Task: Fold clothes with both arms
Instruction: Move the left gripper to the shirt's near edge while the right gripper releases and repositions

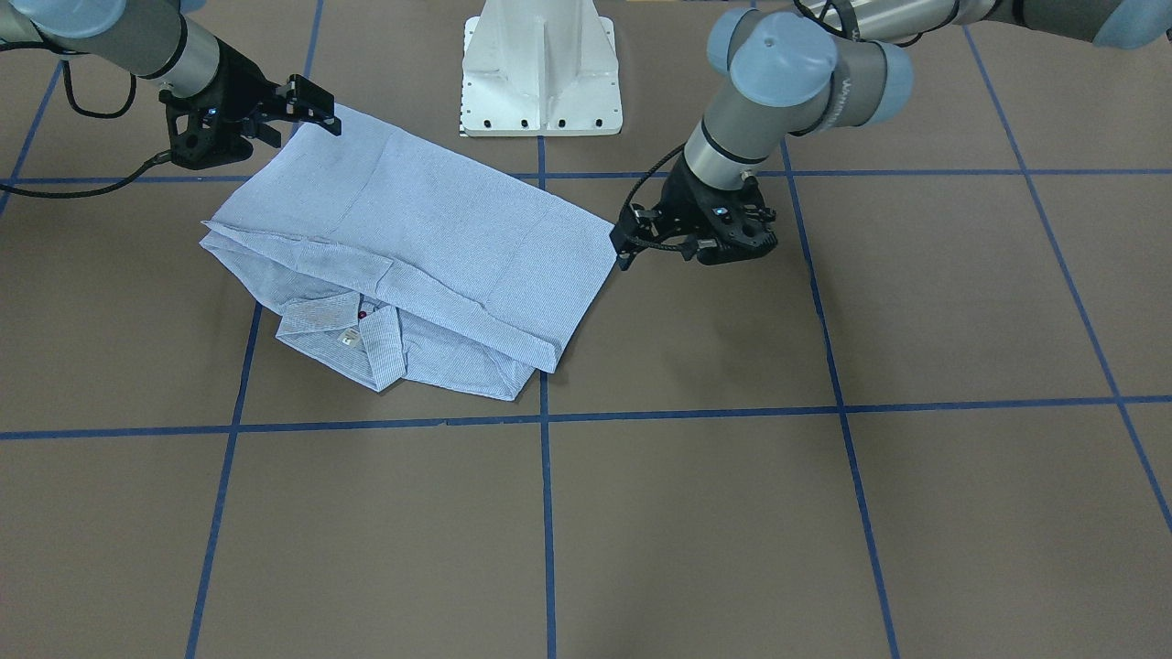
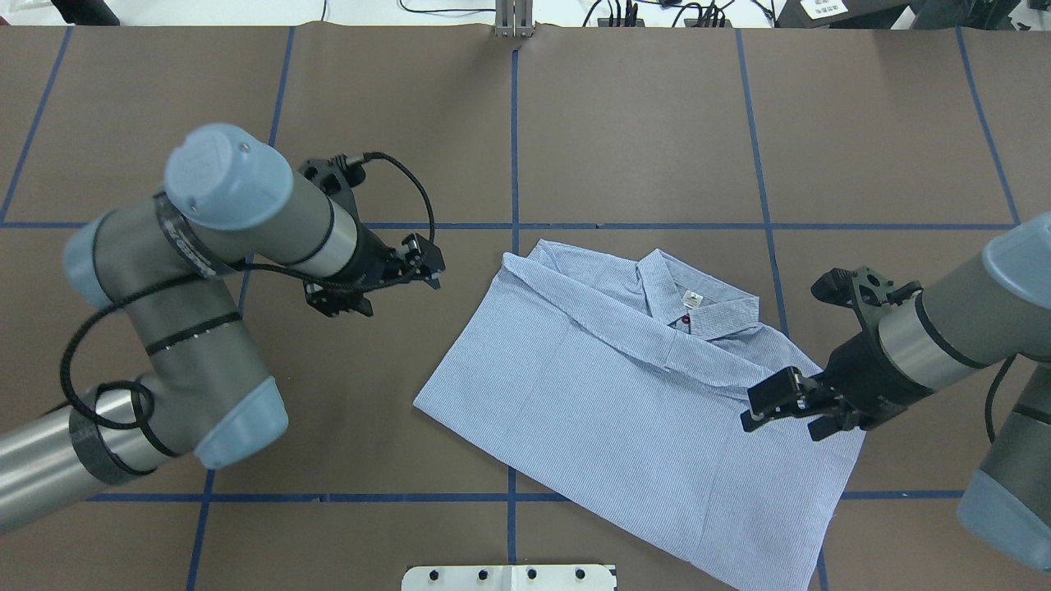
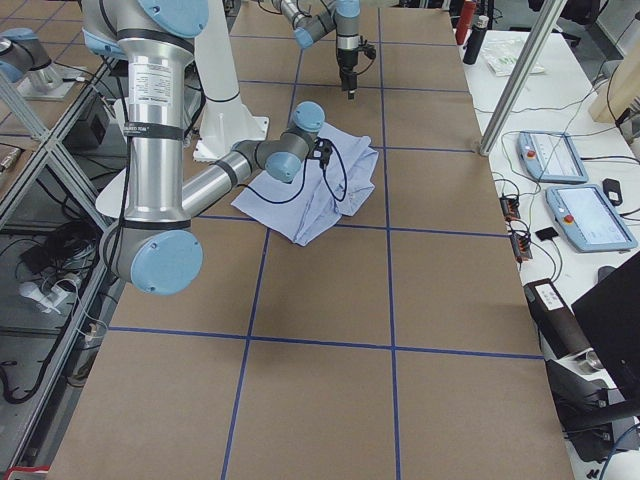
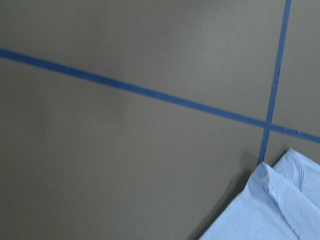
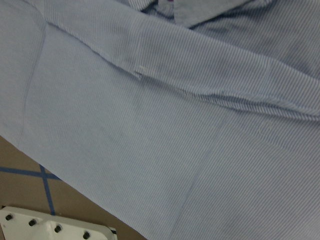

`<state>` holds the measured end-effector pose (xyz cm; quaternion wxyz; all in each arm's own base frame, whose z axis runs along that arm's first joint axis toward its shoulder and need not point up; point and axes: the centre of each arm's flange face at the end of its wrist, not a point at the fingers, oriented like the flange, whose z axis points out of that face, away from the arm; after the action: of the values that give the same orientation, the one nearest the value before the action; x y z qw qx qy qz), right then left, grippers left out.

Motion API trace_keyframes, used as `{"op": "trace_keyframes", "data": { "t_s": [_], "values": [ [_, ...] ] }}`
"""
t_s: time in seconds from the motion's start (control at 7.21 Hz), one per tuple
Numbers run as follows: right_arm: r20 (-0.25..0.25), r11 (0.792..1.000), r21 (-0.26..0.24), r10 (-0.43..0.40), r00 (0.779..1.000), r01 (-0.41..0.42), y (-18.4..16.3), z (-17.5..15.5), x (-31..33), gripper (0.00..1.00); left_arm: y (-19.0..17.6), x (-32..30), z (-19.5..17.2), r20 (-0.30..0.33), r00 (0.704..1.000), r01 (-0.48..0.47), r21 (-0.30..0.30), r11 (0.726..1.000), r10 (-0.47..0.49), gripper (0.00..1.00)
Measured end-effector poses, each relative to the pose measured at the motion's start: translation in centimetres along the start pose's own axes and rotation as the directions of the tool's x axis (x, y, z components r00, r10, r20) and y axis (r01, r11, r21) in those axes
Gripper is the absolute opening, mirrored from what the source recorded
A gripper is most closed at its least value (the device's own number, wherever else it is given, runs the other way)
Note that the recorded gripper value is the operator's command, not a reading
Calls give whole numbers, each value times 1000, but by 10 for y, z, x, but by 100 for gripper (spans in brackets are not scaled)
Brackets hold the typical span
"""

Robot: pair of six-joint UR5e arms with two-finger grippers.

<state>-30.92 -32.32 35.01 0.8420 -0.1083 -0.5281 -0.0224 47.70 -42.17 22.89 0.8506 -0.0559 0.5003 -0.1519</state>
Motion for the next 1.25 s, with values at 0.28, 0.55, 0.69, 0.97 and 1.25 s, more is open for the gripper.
{"op": "trace_keyframes", "data": {
  "t_s": [0.28, 0.55, 0.69, 0.97, 1.25],
  "values": [
    [16, 995, 101, -13, 1000, 11, -18, -18, -13, 100, 53, 3, 35, 30, 995, 92, -30, 995, -91, 98],
    [20, 989, 150, -20, 1000, 17, -28, -24, -20, 100, 77, -1, 58, 59, 990, 128, -30, 991, -126, 95],
    [20, 987, 162, -22, 1000, 18, -31, -25, -22, 100, 87, -4, 67, 74, 988, 141, -36, 989, -138, 94],
    [22, 985, 170, -25, 999, 21, -32, -26, -25, 100, 93, -9, 86, 104, 982, 163, -24, 986, -160, 86],
    [22, 985, 172, -25, 999, 21, -33, -26, -26, 100, 92, -13, 94, 117, 979, 171, -12, 985, -169, 78]
  ]
}}
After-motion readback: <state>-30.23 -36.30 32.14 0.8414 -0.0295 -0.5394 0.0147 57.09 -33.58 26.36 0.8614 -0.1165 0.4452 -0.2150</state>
